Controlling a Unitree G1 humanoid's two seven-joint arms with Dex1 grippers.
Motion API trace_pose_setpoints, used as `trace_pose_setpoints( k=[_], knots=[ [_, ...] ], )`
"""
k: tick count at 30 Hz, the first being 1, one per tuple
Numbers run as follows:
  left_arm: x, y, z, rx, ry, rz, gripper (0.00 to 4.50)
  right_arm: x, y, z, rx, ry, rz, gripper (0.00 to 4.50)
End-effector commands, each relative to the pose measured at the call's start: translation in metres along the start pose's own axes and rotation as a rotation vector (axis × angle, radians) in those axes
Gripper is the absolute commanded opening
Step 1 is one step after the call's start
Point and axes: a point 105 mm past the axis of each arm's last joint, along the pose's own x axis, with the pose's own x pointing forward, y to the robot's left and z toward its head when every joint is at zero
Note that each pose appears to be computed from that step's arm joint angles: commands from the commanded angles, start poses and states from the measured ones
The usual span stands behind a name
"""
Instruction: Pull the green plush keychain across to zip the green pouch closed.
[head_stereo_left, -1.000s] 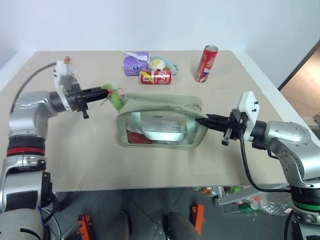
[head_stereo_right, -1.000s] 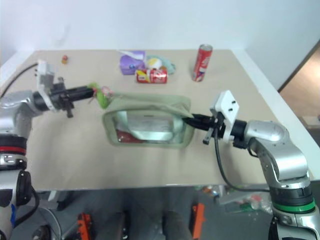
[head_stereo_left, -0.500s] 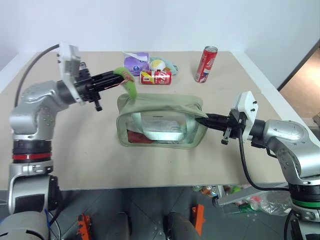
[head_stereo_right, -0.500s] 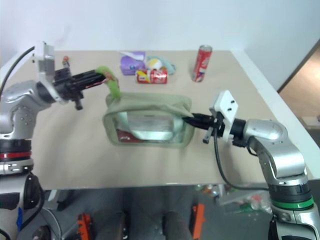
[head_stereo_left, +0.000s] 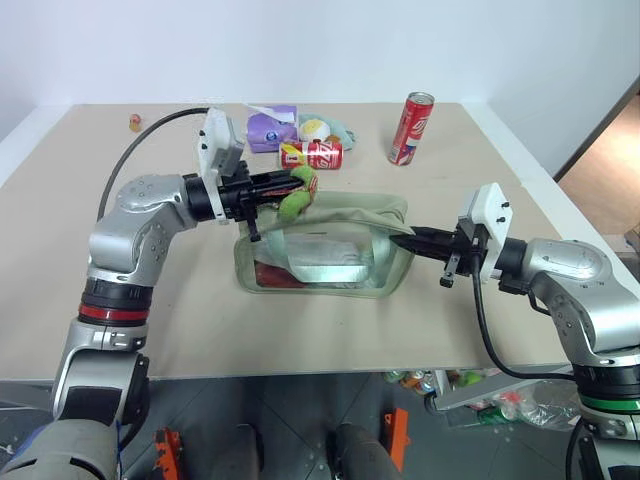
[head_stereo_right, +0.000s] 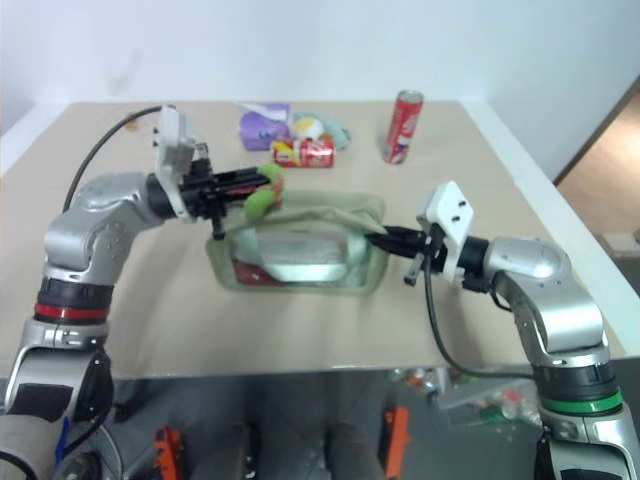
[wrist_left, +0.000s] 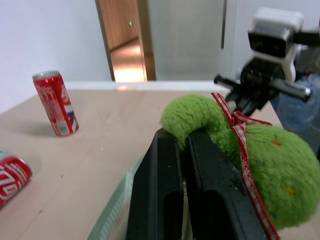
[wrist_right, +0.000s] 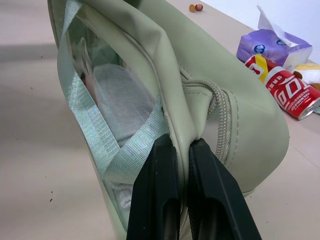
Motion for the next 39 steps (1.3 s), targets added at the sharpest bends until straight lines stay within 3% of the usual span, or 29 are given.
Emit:
trace_pose_setpoints(
  k=[1, 11, 20, 33, 39],
  knots=[
    [0.002, -0.003, 0.012, 0.055, 0.031, -0.035, 0.05, 0.000, 0.000, 0.009, -0.034, -0.019, -0.004, 0.00],
    [-0.005, 0.002, 0.016, 0.141, 0.110, -0.071, 3.33, 0.002, 0.002, 0.010, -0.032, -0.025, 0.001, 0.00],
    [-0.016, 0.013, 0.039, 0.192, 0.090, -0.024, 3.33, 0.003, 0.002, 0.009, -0.030, -0.027, 0.004, 0.00],
    [-0.051, 0.004, 0.059, 0.130, 0.054, 0.079, 3.33, 0.002, 0.003, 0.008, -0.031, -0.022, 0.023, 0.00],
    [-0.084, 0.006, 0.047, 0.088, 0.063, 0.246, 3.33, 0.002, 0.003, 0.008, -0.031, -0.022, 0.033, 0.00]
  ],
)
